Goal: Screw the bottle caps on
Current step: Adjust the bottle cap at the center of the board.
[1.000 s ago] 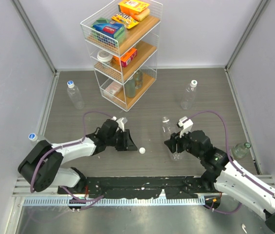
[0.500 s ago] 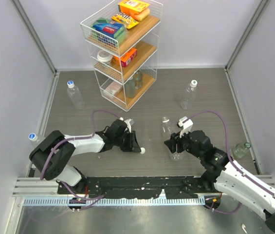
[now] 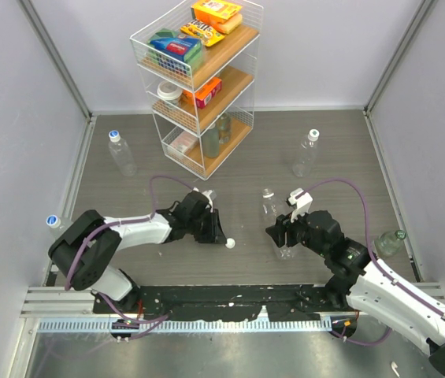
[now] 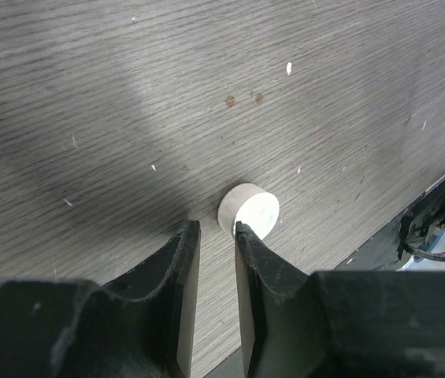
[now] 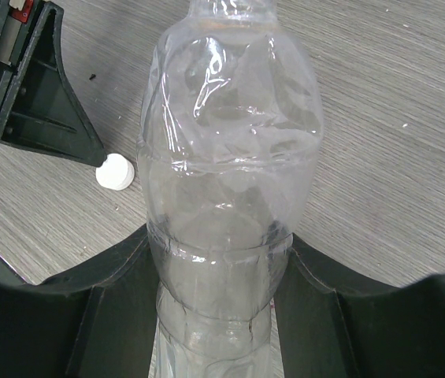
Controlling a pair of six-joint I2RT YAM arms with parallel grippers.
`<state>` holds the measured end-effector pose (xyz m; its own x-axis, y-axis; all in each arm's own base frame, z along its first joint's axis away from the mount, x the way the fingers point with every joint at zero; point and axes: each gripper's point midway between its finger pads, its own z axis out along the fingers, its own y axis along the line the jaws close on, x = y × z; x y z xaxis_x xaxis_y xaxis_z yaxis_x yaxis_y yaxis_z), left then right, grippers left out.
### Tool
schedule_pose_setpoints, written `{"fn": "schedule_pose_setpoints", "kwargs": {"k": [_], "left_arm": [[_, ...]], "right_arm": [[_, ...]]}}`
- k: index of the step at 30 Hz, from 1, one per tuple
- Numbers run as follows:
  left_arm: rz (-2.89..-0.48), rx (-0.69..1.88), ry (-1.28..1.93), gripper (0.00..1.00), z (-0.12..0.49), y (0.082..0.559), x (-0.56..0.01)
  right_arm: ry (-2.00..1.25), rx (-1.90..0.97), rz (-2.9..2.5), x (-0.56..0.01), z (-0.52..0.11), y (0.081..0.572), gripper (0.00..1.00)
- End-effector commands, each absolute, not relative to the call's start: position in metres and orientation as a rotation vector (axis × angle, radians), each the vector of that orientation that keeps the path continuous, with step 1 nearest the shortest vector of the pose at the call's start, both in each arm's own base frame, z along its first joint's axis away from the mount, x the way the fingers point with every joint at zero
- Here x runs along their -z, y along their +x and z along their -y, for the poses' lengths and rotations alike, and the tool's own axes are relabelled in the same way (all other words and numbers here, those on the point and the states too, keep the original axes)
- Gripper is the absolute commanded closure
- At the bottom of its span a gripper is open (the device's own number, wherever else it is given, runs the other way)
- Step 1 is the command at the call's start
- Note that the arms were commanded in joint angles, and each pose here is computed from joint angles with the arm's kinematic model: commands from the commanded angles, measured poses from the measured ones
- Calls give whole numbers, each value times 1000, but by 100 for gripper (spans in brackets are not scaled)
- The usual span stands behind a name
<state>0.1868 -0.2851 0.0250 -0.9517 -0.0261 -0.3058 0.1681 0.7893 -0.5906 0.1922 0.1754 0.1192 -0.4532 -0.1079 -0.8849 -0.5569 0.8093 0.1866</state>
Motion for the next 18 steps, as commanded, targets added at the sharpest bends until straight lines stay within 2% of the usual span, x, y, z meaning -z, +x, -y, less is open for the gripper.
{"fn": "schedule_pose_setpoints", "kwargs": {"k": [1,9,18], "left_arm": [[-2728,832,117,72,276,184,-14],[-2806,625,77,78,250,181,4],[-2843,287,22,78,210,186,21]], "right_arm": [[-468,-585,-1912,-150,-180,201,74],[-461,-581,-1913,-150,-179,201,74],[-452,-574,-1915,-150,-177,202,74]]}}
